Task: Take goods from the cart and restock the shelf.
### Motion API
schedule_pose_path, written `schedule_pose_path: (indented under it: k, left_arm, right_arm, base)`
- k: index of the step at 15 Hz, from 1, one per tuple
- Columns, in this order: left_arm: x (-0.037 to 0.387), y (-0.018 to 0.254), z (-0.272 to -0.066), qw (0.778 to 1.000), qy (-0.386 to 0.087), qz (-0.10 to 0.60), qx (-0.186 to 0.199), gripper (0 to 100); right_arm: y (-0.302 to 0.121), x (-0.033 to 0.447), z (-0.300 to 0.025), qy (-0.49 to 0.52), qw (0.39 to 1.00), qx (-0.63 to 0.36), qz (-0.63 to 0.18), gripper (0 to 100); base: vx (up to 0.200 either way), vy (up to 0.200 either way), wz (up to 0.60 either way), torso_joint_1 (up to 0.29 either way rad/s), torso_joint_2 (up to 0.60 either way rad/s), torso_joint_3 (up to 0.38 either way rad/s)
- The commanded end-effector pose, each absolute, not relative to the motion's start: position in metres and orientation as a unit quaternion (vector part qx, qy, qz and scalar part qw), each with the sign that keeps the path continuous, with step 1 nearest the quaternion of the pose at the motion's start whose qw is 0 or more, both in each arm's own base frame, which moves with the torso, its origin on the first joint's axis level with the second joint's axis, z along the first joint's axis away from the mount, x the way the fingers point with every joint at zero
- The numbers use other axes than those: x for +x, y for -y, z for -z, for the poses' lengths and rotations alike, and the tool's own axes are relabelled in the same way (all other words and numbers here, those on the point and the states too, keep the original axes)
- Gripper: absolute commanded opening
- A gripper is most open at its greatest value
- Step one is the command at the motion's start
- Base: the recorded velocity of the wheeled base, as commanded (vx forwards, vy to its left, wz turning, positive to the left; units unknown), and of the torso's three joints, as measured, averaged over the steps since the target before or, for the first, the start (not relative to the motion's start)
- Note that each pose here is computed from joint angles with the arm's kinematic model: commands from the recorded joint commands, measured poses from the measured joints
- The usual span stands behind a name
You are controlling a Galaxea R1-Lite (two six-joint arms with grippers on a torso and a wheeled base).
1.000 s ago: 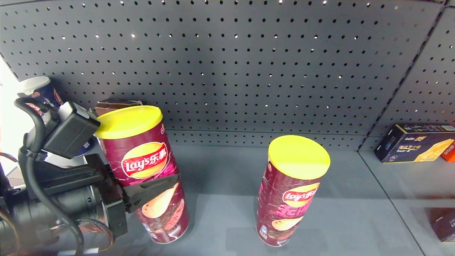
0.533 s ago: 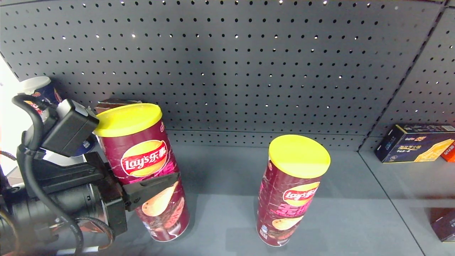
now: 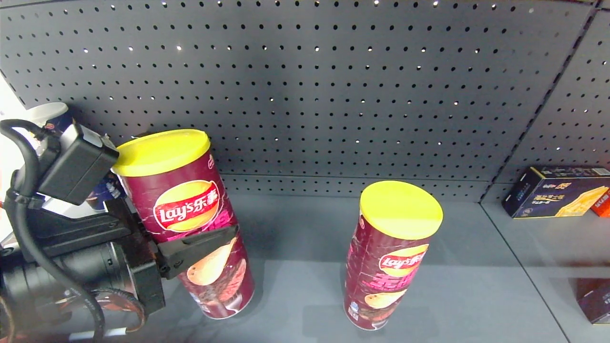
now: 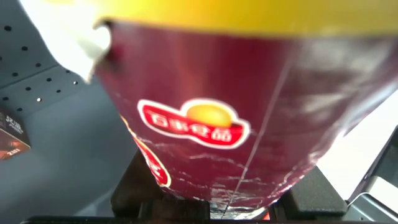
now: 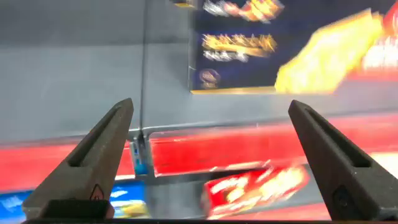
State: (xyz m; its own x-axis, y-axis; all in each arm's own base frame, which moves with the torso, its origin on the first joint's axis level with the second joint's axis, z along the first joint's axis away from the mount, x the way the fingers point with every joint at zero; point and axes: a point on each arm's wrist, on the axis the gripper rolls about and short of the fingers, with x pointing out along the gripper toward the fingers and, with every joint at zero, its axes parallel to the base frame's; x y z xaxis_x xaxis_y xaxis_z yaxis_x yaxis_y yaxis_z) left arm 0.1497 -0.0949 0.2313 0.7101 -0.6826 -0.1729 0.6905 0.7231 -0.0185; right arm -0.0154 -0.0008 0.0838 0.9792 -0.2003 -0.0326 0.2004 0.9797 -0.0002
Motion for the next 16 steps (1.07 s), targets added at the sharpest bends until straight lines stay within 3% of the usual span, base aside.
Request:
schedule_pose_path:
  k: [1, 3, 10, 14, 16]
  left_arm:
    - [0.149, 0.095, -0.232, 0.924, -0.084, 0.372, 0.024, 0]
    - [0.15, 0.096, -0.231, 0.923, -0.085, 0.374, 0.024, 0]
    - [0.155, 0.098, -0.243, 0.925, -0.068, 0.373, 0.02, 0]
    - [0.157, 0.099, -0.261, 0.927, -0.039, 0.373, 0.014, 0]
    - [0.16, 0.093, -0.257, 0.932, -0.048, 0.36, 0.009, 0]
  right_arm:
    - [0.001, -0.015, -0.083, -0.02, 0.995, 0.012, 0.097, 100]
    - [-0.001, -0.015, -0.077, -0.054, 0.997, -0.014, 0.047, 100]
    - [-0.001, -0.015, -0.077, -0.05, 0.998, -0.007, 0.046, 100]
    - [-0.001, -0.015, -0.077, -0.05, 0.998, -0.007, 0.046, 100]
    - [-0.001, -0.015, -0.077, -0.05, 0.998, -0.007, 0.046, 100]
  base:
    - [0.0, 0.0, 0.0, 0.0, 0.0, 0.0]
    - [0.0, 0.0, 0.0, 0.0, 0.0, 0.0]
    - [0.0, 0.0, 0.0, 0.0, 0.0, 0.0]
    - [0.0, 0.0, 0.0, 0.0, 0.0, 0.0]
    - [0.0, 0.0, 0.0, 0.0, 0.0, 0.0]
